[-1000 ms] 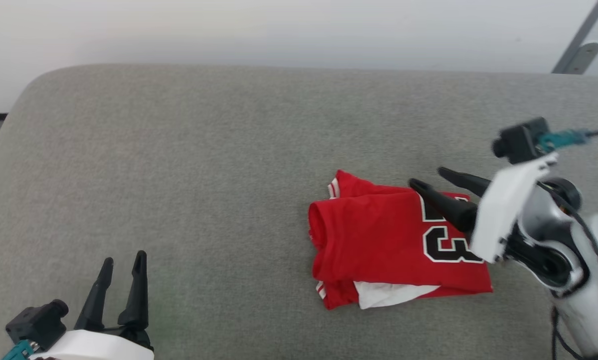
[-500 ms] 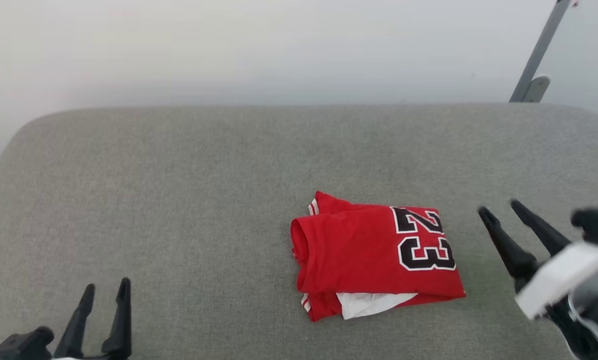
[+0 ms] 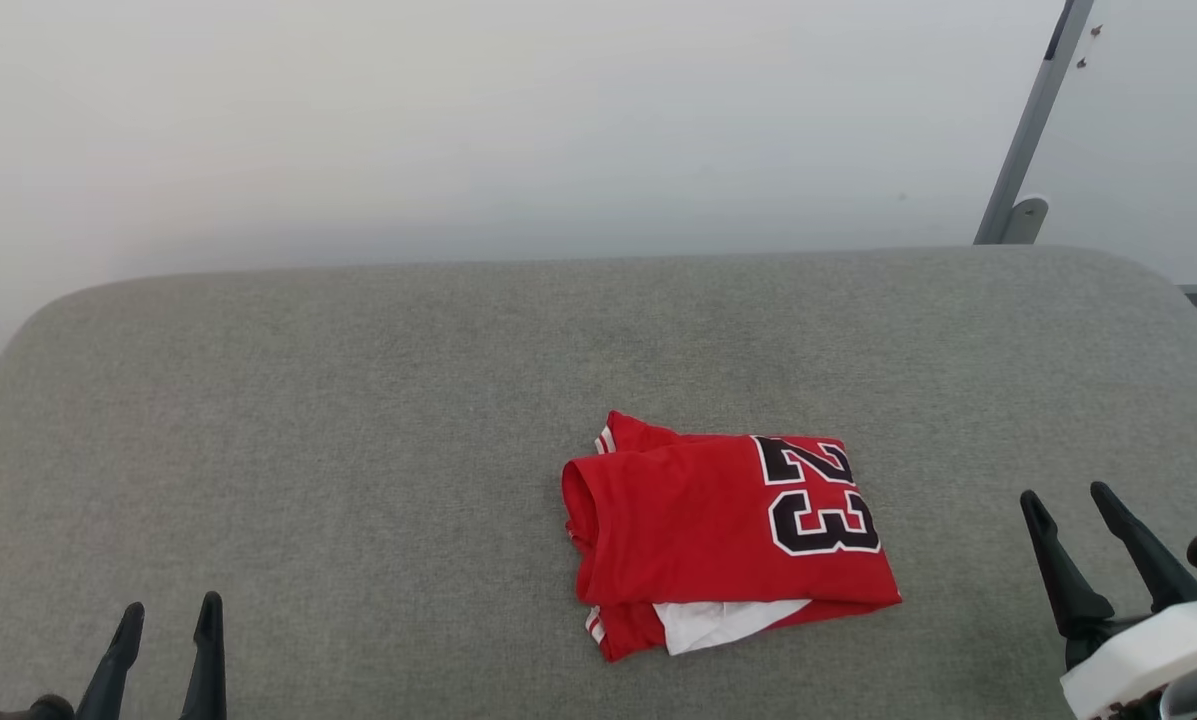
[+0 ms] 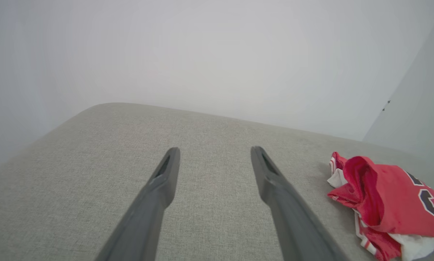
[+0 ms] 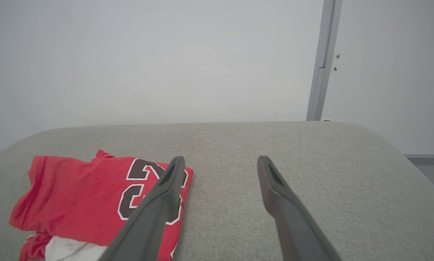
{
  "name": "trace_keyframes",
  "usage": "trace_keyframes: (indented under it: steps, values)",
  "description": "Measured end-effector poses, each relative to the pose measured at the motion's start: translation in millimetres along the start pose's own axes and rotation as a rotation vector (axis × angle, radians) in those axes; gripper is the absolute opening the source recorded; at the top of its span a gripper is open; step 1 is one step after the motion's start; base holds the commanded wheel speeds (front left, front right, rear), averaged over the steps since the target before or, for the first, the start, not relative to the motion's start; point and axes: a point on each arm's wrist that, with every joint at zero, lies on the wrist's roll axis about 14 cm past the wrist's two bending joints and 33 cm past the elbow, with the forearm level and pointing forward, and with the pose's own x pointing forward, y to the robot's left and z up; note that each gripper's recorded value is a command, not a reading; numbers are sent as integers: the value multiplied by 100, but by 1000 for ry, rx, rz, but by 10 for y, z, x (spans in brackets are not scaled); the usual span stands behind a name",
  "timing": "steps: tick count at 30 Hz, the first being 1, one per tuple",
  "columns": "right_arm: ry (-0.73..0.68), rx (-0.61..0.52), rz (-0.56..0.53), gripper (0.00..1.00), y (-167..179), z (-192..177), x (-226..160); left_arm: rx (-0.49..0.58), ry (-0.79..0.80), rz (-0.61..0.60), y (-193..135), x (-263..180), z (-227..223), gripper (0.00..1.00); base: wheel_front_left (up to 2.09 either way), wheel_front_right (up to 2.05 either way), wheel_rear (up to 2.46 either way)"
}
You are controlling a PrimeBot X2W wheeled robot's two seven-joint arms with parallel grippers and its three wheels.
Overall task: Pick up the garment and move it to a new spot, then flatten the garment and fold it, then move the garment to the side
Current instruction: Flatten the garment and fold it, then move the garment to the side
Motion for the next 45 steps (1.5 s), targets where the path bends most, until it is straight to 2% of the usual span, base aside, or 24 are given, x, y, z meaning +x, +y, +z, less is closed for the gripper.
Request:
trace_keyframes:
  steps: [12,30,40,45]
  values:
    - [-58,-23,-67,100,-61,55,-162,19,-6,-4,-1,-57,18,100,0,0,0]
    - [-46,-18,-63,100,31,-39,-170,22,13,-21,-49,-2,-39,100,0,0,0]
    - [-7,-8,8,100,210,-137,-66,12,18,-14,-47,1,-61,100,0,0,0]
    - [104,28,100,100,396,-212,192,2,24,-12,-57,38,-78,100,0,0,0]
